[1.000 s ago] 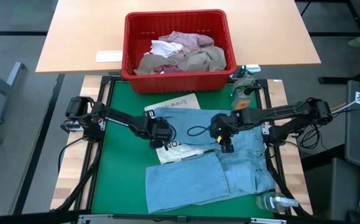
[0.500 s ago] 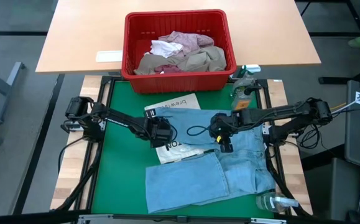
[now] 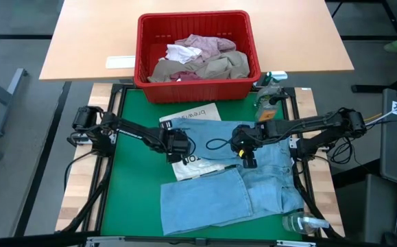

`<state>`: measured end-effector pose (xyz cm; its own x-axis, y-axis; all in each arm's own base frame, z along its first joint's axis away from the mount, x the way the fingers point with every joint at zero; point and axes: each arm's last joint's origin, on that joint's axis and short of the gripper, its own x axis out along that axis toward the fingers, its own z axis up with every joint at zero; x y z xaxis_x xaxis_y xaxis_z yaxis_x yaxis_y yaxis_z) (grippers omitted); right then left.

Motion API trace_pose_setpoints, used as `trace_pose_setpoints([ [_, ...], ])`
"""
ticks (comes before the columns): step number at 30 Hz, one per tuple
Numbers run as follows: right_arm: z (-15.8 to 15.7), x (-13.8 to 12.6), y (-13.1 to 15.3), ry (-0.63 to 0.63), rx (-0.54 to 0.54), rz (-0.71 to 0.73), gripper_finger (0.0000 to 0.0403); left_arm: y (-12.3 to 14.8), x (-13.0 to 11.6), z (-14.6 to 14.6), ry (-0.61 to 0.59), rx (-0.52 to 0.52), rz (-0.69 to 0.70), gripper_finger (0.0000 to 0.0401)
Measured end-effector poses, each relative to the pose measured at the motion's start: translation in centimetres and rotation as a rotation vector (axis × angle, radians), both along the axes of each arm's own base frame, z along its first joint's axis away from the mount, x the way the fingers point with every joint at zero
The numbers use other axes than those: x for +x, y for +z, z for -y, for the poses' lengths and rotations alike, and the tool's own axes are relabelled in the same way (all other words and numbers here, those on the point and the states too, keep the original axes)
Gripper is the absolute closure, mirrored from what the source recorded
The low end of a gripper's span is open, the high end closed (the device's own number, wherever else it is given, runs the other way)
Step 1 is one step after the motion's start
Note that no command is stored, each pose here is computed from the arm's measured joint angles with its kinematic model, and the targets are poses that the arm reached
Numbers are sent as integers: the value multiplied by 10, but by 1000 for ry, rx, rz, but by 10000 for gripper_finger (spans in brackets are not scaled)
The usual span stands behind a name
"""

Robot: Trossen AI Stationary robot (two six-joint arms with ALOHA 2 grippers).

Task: Fold laundry
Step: Fold the light blue pants

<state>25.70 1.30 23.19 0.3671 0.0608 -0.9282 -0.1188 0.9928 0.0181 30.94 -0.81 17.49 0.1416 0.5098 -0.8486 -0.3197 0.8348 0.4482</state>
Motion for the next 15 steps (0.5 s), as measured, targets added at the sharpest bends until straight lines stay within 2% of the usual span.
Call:
trace_pose_setpoints([
  [6, 0, 0, 0, 1, 2, 0, 242, 0, 3, -10, 34, 0, 29, 280],
  [11, -3, 0, 0, 58, 85, -2, 242, 0, 3, -20, 64, -30, 29, 281],
  [15, -3, 0, 0, 99, 64, 3, 242, -1, 3, -23, 72, -66, 28, 303],
])
